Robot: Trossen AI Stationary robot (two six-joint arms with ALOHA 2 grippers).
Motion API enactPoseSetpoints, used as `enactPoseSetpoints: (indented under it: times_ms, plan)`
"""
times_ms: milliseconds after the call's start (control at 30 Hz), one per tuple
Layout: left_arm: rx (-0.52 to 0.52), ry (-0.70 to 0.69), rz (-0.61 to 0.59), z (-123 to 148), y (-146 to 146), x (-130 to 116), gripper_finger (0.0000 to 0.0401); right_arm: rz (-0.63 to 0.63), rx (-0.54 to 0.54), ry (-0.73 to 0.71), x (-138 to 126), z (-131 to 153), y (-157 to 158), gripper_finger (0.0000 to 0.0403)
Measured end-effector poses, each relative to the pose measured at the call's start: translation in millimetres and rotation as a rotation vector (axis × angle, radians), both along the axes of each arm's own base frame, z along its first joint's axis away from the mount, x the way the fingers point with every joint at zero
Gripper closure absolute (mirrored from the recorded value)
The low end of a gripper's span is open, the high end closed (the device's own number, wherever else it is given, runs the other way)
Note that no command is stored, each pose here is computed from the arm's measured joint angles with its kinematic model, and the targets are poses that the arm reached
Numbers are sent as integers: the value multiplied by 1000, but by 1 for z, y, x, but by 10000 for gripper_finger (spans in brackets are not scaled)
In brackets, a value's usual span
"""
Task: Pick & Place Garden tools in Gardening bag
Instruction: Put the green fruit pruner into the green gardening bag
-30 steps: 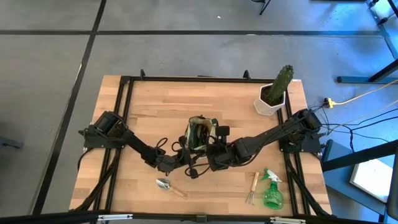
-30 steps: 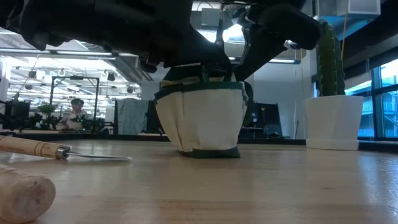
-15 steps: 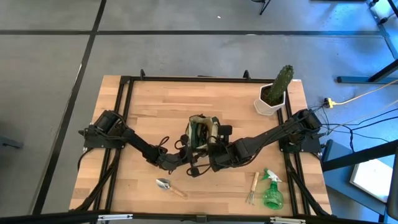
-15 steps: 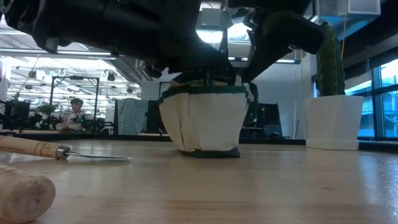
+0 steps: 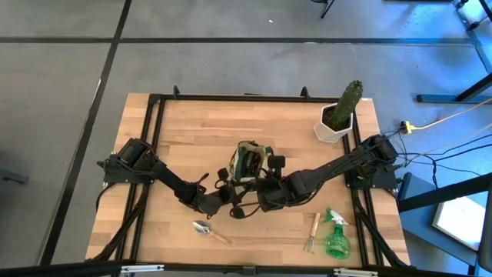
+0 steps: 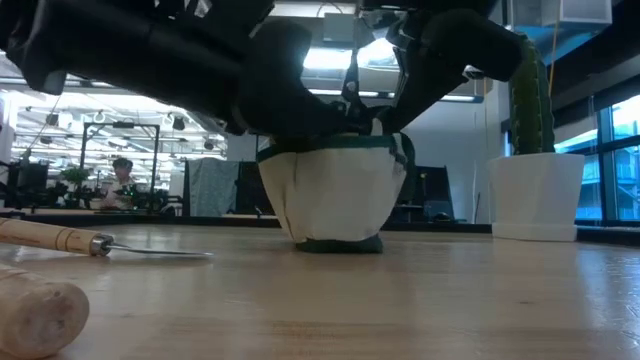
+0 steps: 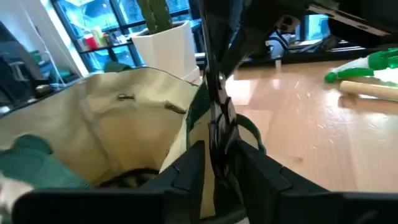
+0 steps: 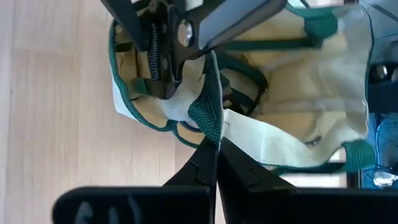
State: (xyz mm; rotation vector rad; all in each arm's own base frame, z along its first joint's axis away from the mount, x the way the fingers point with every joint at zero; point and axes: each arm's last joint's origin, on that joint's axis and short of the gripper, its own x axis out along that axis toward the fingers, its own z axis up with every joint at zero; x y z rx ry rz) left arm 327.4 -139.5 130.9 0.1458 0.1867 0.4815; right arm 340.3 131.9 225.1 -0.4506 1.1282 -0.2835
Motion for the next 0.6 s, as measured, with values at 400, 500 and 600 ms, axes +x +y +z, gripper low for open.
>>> enactPoseSetpoints:
  times_ms: [400,500,600]
  plan:
    - [65,-81,50,15,-14,-6,267,-11,-13,-27,2,1,0,344]
    - [71,-97,54,18,-17,-8,265,-11,-11,-35,2,1,0,316]
    - [74,-98,54,19,-18,-8,265,-13,-13,-44,3,1,0,284]
